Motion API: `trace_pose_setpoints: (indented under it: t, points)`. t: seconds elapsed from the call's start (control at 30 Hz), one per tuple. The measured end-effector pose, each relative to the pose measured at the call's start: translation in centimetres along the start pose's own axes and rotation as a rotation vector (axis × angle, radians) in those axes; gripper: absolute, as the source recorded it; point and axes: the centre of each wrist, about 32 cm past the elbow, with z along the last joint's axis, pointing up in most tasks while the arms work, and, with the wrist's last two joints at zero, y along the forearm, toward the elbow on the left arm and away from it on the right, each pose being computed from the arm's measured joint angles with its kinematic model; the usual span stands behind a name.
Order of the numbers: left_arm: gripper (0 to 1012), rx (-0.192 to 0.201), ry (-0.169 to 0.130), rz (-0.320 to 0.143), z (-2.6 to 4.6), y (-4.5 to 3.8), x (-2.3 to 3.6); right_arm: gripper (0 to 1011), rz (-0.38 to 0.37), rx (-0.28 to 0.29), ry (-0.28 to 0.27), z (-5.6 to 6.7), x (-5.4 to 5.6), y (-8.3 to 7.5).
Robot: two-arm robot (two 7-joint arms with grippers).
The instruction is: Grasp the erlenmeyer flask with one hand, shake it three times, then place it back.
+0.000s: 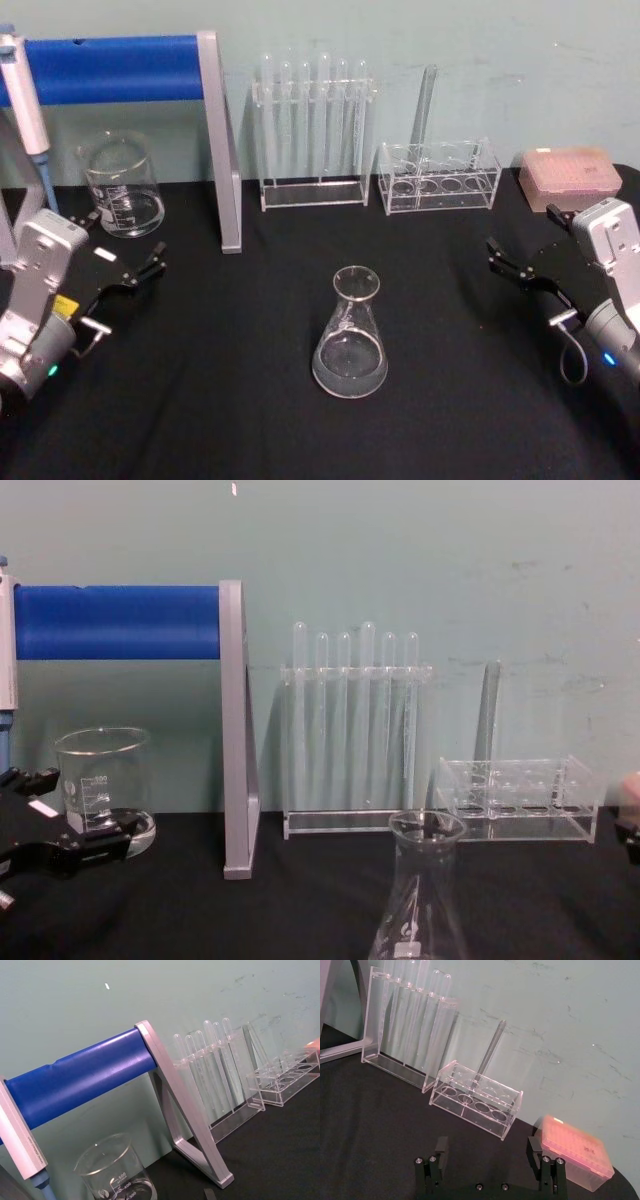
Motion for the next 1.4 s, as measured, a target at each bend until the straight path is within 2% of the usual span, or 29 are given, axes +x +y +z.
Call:
trace_pose_setpoints:
  t: [0.83, 0.97, 1.1, 1.4]
  points:
    - [1001, 0.0, 0.0, 0.0, 0.0, 0.0, 0.0, 1000, 0.0, 0.0, 0.0, 0.0, 0.0, 0.0]
    - [1001, 0.0, 0.0, 0.0, 0.0, 0.0, 0.0, 1000, 0.01, 0.006, 0.004, 0.3, 0.3, -0.5]
    - [1001, 0.0, 0.0, 0.0, 0.0, 0.0, 0.0, 1000, 0.061, 0.0, 0.053, 1.1, 0.8, -1.3]
    - [1001, 0.0, 0.0, 0.0, 0.0, 0.0, 0.0, 1000, 0.18, 0.016, 0.097, 2.7, 1.2, -3.7]
